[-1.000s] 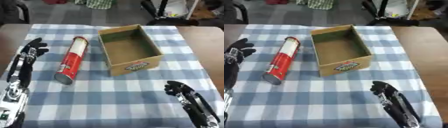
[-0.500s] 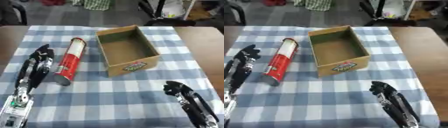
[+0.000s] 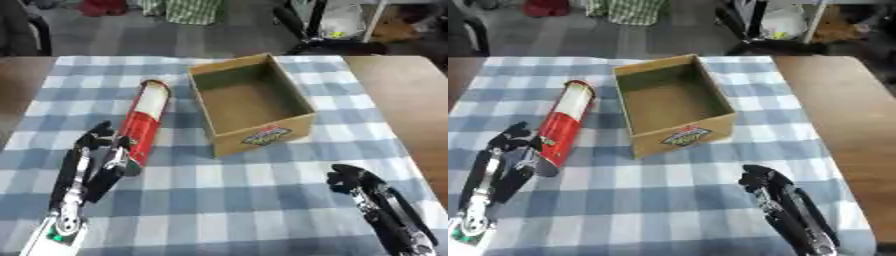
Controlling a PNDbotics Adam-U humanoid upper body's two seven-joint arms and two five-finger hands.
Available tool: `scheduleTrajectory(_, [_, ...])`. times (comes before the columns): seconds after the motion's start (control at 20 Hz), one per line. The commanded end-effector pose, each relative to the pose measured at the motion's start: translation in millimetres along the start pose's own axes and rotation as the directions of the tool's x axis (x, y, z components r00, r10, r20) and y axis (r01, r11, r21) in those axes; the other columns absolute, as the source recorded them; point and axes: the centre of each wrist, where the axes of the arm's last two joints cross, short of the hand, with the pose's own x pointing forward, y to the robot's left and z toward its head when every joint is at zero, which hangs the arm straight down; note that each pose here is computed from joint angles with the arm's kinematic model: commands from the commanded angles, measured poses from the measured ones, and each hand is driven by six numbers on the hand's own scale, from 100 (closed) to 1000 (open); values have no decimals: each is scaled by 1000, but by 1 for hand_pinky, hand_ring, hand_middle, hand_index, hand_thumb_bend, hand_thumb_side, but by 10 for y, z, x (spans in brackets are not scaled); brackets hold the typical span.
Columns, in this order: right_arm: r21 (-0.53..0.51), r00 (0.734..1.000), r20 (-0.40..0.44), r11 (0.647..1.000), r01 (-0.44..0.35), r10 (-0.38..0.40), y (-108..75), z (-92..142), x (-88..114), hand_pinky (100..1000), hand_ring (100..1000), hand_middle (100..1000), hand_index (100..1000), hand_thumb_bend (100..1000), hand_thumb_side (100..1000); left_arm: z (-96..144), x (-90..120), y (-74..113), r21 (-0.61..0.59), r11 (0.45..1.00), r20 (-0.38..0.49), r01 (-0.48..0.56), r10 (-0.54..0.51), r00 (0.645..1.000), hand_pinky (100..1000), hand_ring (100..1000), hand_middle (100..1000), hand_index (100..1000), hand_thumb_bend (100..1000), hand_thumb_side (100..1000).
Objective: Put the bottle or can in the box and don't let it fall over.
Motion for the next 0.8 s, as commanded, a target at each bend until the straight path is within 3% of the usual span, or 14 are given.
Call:
scheduleTrajectory(0.05, [2, 1000, 13, 1000, -7, 7, -30, -17, 39, 791, 852, 621, 803, 100, 708, -10, 4, -27, 20, 1000, -1, 11, -11, 1000, 872, 759, 763, 933, 240, 829])
scheduleTrajectory(0.4, [2, 1000, 12, 1000, -4, 4, -17, -18, 32, 791, 852, 621, 803, 100, 708, -70, -21, -178, -36, 999, 0, 0, 0, 1000, 872, 758, 765, 937, 286, 805])
scheduleTrajectory(0.8, [6, 1000, 11, 1000, 1, -1, -6, -16, 30, 790, 851, 620, 803, 100, 708, -117, -9, -365, -140, 990, 3, -24, 25, 1000, 858, 745, 751, 920, 278, 712])
